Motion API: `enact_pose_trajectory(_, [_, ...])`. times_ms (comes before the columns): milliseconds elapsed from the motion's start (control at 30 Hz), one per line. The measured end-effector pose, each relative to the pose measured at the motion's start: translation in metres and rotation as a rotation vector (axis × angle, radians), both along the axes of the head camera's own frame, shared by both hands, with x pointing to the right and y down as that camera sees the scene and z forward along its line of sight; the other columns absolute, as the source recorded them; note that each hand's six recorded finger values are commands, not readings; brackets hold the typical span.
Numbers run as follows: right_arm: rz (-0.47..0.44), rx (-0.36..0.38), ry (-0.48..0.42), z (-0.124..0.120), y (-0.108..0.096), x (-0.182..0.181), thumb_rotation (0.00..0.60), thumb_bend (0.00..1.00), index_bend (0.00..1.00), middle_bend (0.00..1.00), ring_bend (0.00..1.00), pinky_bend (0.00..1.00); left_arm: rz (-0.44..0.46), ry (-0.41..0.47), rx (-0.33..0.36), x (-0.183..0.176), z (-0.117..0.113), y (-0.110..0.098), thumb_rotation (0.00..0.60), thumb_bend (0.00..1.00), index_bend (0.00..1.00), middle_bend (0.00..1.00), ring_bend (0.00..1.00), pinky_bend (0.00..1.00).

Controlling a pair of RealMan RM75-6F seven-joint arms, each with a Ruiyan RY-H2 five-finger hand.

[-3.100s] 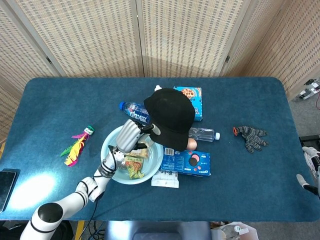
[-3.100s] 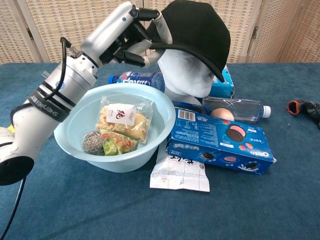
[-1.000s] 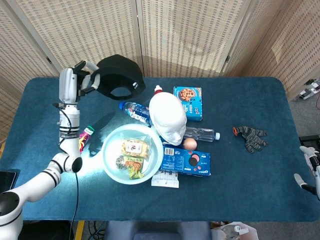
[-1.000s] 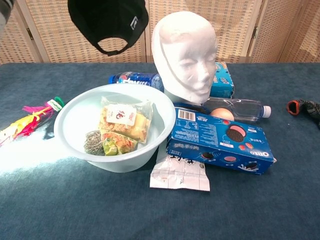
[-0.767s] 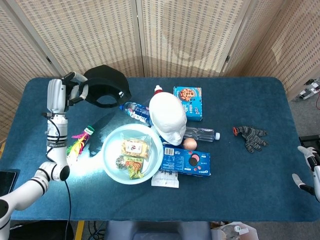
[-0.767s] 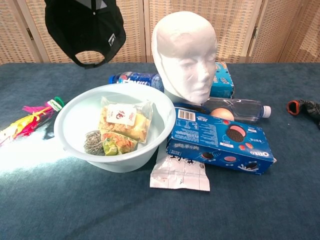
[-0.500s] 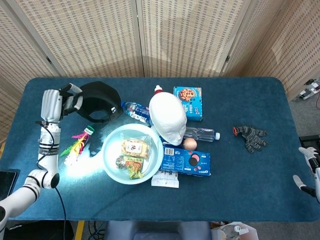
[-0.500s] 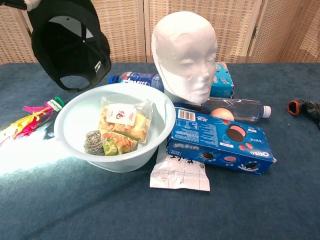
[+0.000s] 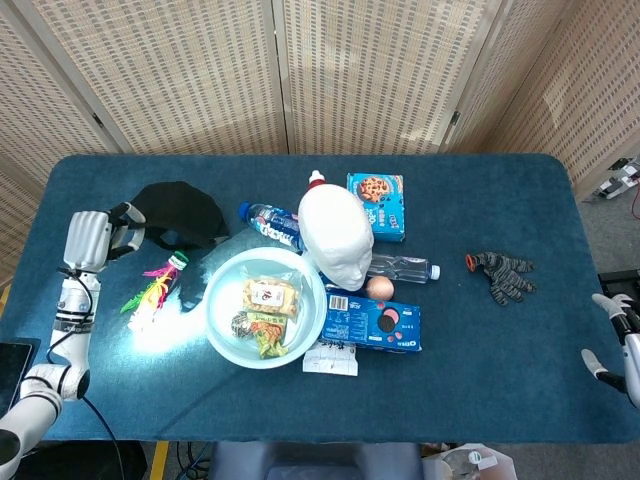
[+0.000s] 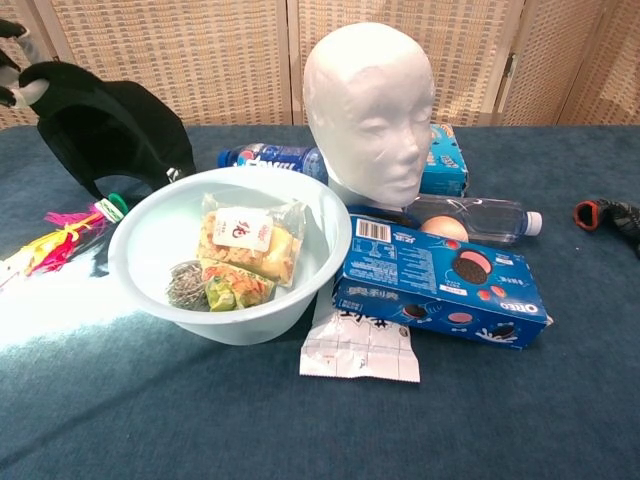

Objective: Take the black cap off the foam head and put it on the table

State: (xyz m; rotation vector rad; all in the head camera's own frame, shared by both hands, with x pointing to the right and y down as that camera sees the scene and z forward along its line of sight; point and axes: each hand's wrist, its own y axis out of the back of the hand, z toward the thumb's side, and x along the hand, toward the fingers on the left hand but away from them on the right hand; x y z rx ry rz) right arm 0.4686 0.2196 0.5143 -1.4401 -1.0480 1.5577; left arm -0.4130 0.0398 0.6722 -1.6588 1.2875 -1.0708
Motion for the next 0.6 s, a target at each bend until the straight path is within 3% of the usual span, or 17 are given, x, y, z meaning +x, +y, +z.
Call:
enact_pose_trajectory(300, [-0.001,0.0,-0.002,0.0,0.001,-0.001,0.6,0.23,0.22,0.28,0.19,0.22,0.1,-0.149,-0.129,-0.028,0.014,0.023,0.6,0.38,0.74,1.0,1.0,1.0])
enact_pose_trajectory(600, [-0.002,-0.006,-0.008,0.003,0.002,-0.001,0.6,0.23,0.22,0.28,0.19,0.22,0.154,-0.291,-0.203,-0.043,0.023,0.042,0.6,0.37,0.73,1.0,1.0,1.0])
